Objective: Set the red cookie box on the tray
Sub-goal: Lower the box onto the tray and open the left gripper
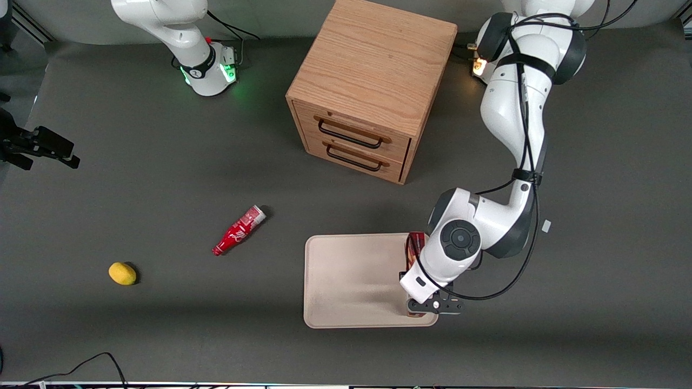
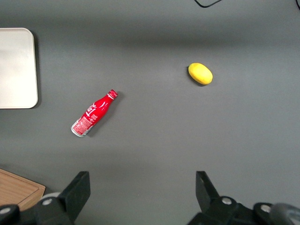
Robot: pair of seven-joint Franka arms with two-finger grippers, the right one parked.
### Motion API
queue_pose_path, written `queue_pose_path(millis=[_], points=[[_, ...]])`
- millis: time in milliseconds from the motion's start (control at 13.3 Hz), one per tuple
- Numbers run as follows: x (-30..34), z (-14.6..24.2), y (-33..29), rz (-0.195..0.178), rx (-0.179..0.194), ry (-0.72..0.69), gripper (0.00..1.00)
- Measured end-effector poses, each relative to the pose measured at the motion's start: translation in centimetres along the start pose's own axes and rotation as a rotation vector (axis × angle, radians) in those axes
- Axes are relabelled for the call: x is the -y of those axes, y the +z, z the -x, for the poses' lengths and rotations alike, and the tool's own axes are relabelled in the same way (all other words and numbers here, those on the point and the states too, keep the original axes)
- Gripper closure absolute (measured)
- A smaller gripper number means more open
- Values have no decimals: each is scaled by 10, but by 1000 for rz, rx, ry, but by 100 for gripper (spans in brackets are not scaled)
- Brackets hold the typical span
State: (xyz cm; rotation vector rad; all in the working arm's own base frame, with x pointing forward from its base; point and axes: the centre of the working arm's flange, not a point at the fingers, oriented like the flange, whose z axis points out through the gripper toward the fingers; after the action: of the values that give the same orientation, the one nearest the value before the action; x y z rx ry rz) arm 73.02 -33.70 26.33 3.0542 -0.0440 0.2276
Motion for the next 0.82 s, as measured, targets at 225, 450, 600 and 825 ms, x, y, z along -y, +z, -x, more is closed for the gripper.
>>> queue_pose_path(millis=[225,450,600,825], points=[[1,2,12,-1,1,0,71],[0,3,19,3,-8,2,34],[0,4,19,3,-9,3,13],[1,3,19,2,-10,2,0]])
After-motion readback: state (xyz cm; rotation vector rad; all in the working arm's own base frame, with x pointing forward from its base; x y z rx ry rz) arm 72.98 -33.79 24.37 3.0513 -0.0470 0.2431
